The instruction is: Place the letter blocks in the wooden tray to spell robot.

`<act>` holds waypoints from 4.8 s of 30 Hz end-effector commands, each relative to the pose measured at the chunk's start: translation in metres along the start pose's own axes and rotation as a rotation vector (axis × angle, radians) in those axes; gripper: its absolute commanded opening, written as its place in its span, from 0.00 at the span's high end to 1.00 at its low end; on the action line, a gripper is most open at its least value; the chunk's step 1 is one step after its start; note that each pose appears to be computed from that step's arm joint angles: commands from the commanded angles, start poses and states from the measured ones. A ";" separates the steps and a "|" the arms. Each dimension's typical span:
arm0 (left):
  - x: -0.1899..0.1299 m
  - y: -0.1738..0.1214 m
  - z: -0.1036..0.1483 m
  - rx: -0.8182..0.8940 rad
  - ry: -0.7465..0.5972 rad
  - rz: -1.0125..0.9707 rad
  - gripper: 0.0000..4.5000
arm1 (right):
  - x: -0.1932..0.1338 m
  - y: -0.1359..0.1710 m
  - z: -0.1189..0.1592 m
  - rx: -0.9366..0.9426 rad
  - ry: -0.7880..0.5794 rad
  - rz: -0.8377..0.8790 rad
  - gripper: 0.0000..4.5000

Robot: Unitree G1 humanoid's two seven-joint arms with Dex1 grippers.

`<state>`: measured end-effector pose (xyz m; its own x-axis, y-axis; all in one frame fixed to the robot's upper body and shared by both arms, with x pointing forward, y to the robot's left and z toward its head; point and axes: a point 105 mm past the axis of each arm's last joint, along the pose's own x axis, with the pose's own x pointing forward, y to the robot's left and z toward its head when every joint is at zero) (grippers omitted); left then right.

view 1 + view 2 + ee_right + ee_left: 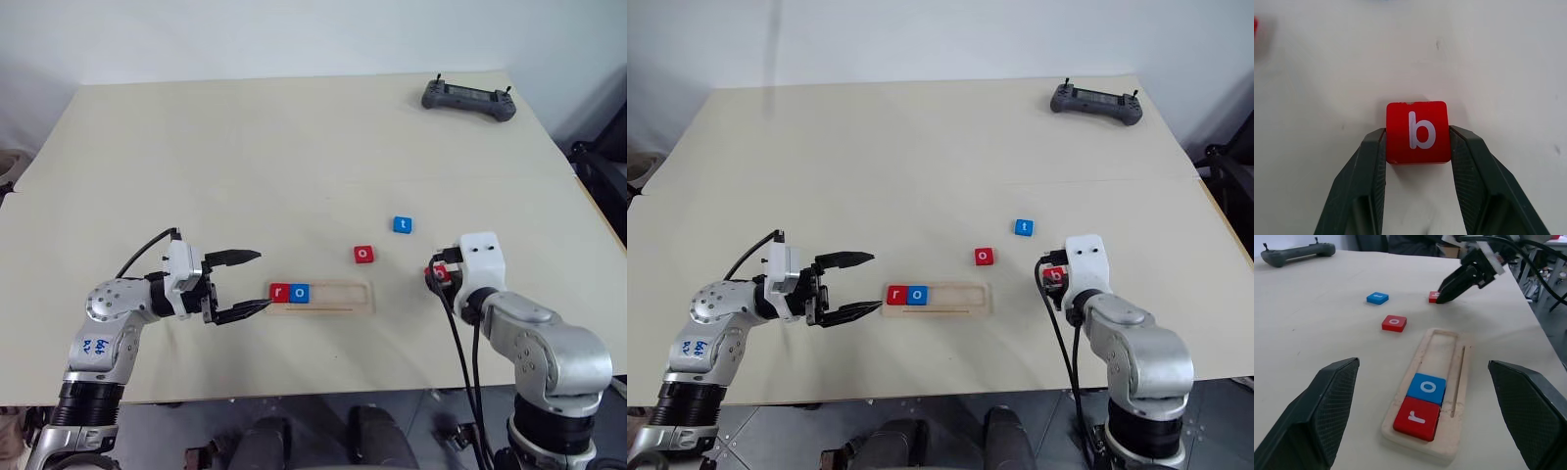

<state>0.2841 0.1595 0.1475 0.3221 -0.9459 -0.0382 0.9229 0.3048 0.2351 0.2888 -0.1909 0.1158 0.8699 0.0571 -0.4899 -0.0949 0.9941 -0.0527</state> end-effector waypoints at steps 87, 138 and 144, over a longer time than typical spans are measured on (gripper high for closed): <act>-0.015 -0.036 0.010 0.077 0.026 -0.086 0.00 | -0.023 0.084 0.067 -0.710 -0.166 1.297 0.67; -0.011 -0.041 0.011 0.071 0.011 -0.070 0.00 | -0.003 0.131 0.057 -0.767 -0.220 1.132 0.05; -0.011 -0.040 0.011 0.069 0.011 -0.075 0.00 | -0.014 0.129 0.036 -0.759 -0.147 1.213 0.46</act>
<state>0.2435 0.1602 0.1430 0.2774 -0.9572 -0.0829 0.9298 0.2457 0.2742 0.2894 -0.0629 0.1409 0.1326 0.8628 -0.4879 -0.9883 0.0773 -0.1318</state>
